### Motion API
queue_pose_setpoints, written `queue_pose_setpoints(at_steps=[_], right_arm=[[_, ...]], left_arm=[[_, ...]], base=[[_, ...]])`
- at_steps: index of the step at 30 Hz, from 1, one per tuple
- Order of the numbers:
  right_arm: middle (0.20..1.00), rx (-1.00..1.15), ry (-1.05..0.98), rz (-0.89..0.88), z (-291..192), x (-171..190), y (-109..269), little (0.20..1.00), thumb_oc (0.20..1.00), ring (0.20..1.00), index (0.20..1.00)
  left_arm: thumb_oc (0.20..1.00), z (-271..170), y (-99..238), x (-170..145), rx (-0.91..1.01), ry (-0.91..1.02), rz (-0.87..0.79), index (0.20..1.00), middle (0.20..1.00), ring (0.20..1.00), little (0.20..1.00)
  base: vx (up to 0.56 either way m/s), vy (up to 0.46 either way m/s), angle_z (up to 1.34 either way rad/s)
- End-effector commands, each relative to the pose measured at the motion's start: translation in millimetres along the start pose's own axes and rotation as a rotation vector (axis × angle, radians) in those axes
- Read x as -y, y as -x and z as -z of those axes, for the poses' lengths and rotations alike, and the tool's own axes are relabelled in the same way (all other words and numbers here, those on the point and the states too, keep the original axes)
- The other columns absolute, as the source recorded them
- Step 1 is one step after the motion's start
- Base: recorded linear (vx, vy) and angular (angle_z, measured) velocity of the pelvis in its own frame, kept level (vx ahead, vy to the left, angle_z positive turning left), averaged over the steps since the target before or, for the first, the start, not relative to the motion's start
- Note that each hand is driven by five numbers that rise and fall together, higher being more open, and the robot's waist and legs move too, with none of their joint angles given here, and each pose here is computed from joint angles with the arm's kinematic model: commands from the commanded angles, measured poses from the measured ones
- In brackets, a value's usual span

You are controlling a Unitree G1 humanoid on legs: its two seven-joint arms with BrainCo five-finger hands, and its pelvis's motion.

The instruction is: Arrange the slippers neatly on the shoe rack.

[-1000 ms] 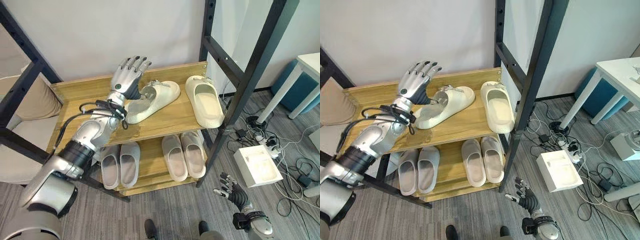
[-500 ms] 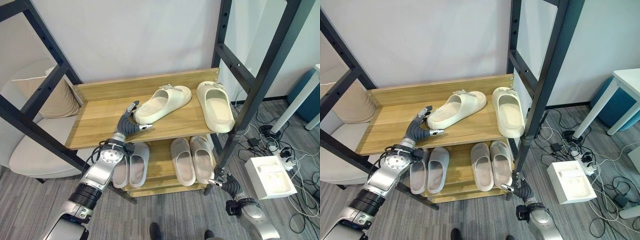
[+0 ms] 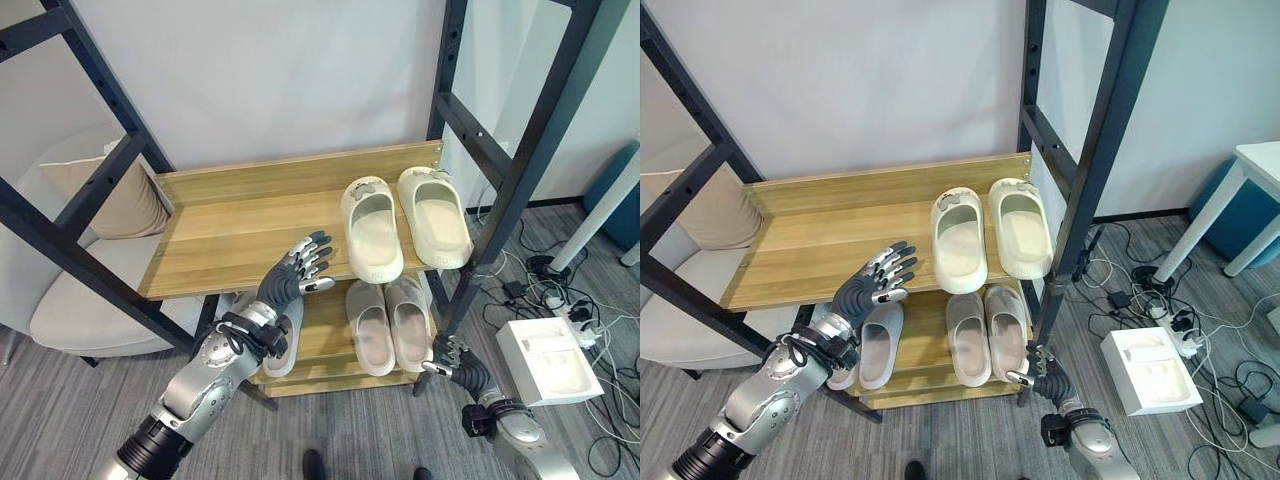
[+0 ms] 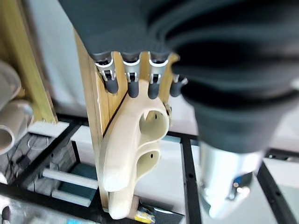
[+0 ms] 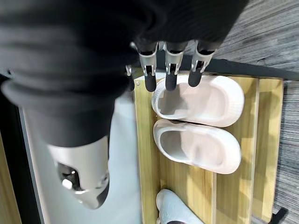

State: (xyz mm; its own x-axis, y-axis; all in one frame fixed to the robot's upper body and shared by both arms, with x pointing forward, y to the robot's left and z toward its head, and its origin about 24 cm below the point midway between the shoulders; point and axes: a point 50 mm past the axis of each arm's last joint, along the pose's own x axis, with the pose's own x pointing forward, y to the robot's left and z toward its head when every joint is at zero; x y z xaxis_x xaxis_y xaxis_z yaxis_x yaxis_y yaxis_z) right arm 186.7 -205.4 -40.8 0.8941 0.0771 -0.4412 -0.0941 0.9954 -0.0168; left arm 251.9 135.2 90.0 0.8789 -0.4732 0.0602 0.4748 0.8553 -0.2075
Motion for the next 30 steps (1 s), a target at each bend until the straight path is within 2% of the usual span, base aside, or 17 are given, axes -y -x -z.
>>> queue_pose_setpoints(at_steps=[1, 7, 15, 20, 22, 24, 27, 28, 29, 30], right_arm=[[1.0, 0.142, -0.026, -0.05, -34, -7, -9, 1.0, 1.0, 1.0, 1.0], [1.0, 0.146, -0.014, -0.05, -38, -20, -22, 1.0, 1.0, 1.0, 1.0], [1.0, 0.133, -0.03, -0.018, -34, -24, -29, 1.0, 1.0, 1.0, 1.0], [1.0, 0.15, -0.06, 0.007, -34, -23, -29, 1.0, 1.0, 1.0, 1.0], [1.0, 0.167, -0.085, 0.019, -35, -24, -29, 1.0, 1.0, 1.0, 1.0], [1.0, 0.168, -0.087, 0.022, -33, -24, -29, 1.0, 1.0, 1.0, 1.0], [1.0, 0.157, -0.094, 0.024, -27, -21, -28, 1.0, 1.0, 1.0, 1.0], [1.0, 0.136, -0.093, 0.021, -21, -19, -28, 1.0, 1.0, 1.0, 1.0], [1.0, 0.136, -0.093, 0.02, -21, -19, -28, 1.0, 1.0, 1.0, 1.0], [1.0, 0.123, -0.09, 0.018, -18, -19, -29, 1.0, 1.0, 1.0, 1.0]], left_arm=[[1.0, -16, -19, 8, 0.064, 0.004, 0.069, 1.0, 1.0, 1.0, 1.0], [1.0, -21, -60, 44, 0.122, -0.022, 0.125, 1.0, 1.0, 1.0, 1.0], [1.0, -25, -83, 52, 0.154, -0.096, 0.085, 1.0, 1.0, 1.0, 1.0], [1.0, -35, -66, 23, 0.237, -0.133, -0.062, 1.0, 1.0, 1.0, 1.0], [1.0, -53, -48, 9, 0.369, -0.057, -0.14, 1.0, 1.0, 1.0, 1.0], [1.0, -58, -42, 9, 0.41, -0.022, -0.139, 1.0, 1.0, 1.0, 1.0], [1.0, -80, -23, 18, 0.549, 0.039, -0.03, 1.0, 1.0, 1.0, 1.0], [1.0, -91, -9, 33, 0.608, 0.058, 0.12, 1.0, 1.0, 1.0, 1.0], [1.0, -91, -9, 33, 0.607, 0.058, 0.12, 1.0, 1.0, 1.0, 1.0], [1.0, -94, -5, 39, 0.612, 0.067, 0.191, 1.0, 1.0, 1.0, 1.0]], base=[[0.0, 0.0, 0.0], [0.0, 0.0, 0.01], [0.0, -0.002, 0.01], [0.0, 0.0, 0.0], [0.0, 0.0, 0.0], [0.0, 0.0, 0.0], [0.0, 0.01, 0.08], [0.0, 0.021, 0.17], [0.0, 0.021, 0.18], [0.0, 0.013, 0.13]])
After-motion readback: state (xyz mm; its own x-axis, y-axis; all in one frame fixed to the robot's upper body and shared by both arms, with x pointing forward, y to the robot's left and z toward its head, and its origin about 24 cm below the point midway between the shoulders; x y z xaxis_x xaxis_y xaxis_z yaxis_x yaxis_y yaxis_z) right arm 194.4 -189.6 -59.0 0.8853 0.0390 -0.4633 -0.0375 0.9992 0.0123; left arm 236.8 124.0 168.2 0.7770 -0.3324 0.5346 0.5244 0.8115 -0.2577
